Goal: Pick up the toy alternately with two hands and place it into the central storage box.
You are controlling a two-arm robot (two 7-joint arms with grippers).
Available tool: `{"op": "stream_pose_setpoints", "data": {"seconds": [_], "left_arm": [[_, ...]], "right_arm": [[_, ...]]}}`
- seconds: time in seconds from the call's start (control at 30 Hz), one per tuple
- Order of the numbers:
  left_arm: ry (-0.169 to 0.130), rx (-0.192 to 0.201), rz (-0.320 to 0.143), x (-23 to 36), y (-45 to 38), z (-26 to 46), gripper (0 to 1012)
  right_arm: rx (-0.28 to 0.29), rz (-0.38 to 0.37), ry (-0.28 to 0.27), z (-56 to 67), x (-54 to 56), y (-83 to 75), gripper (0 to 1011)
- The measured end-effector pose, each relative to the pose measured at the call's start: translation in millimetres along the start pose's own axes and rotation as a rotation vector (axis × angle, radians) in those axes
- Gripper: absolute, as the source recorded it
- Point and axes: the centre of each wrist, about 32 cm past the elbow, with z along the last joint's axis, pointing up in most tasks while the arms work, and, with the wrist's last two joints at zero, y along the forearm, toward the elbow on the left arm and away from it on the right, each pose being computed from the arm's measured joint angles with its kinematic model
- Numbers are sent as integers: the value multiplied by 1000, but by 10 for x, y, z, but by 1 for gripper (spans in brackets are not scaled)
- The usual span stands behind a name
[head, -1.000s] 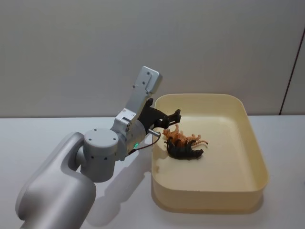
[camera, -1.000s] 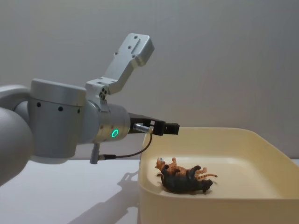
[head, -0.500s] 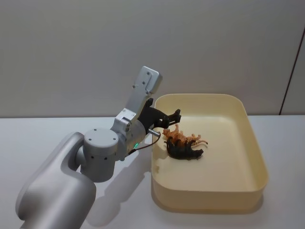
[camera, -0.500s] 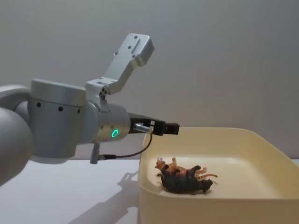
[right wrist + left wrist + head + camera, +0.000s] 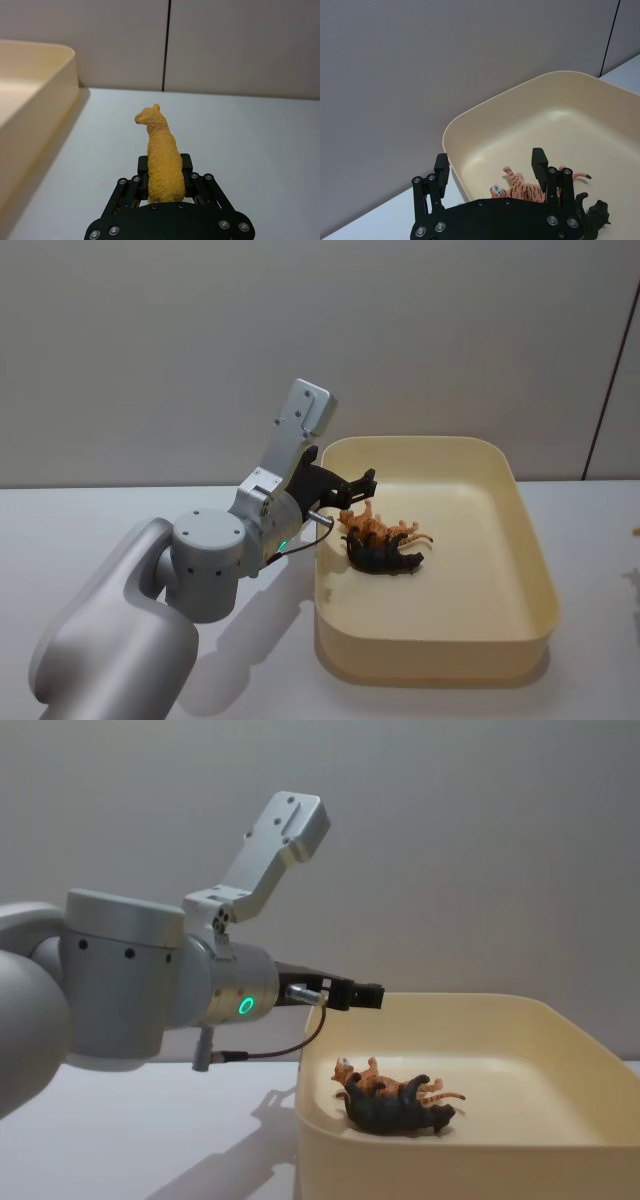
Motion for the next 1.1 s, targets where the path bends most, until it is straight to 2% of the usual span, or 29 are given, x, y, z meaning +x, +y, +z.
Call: {"op": "stream_pose_setpoints", "data": {"seconds": [0.07,0.27,0.5,0.53,0.6,0.8,0.9,0.97,1.1], "left_arm": [[0,0,0,0,0,0,1002],[0,0,0,0,0,0,1001],[0,0,0,0,0,0,1001],[0,0,0,0,0,0,1001],[0,0,0,0,0,0,1001],[0,0,0,0,0,0,1001],[0,0,0,0,0,0,1001],[0,0,0,0,0,0,1001],[0,0,0,0,0,0,1002]], "right_arm": [[14,7,6,30,-16,8,344],[90,52,43,238,-127,66,344],[164,136,100,557,-344,184,344],[164,136,100,557,-344,184,344],[178,175,119,674,-453,247,345],[189,237,136,859,-635,373,344],[184,255,135,895,-699,415,344],[181,270,132,932,-751,454,371],[175,290,128,979,-821,504,490]]}}
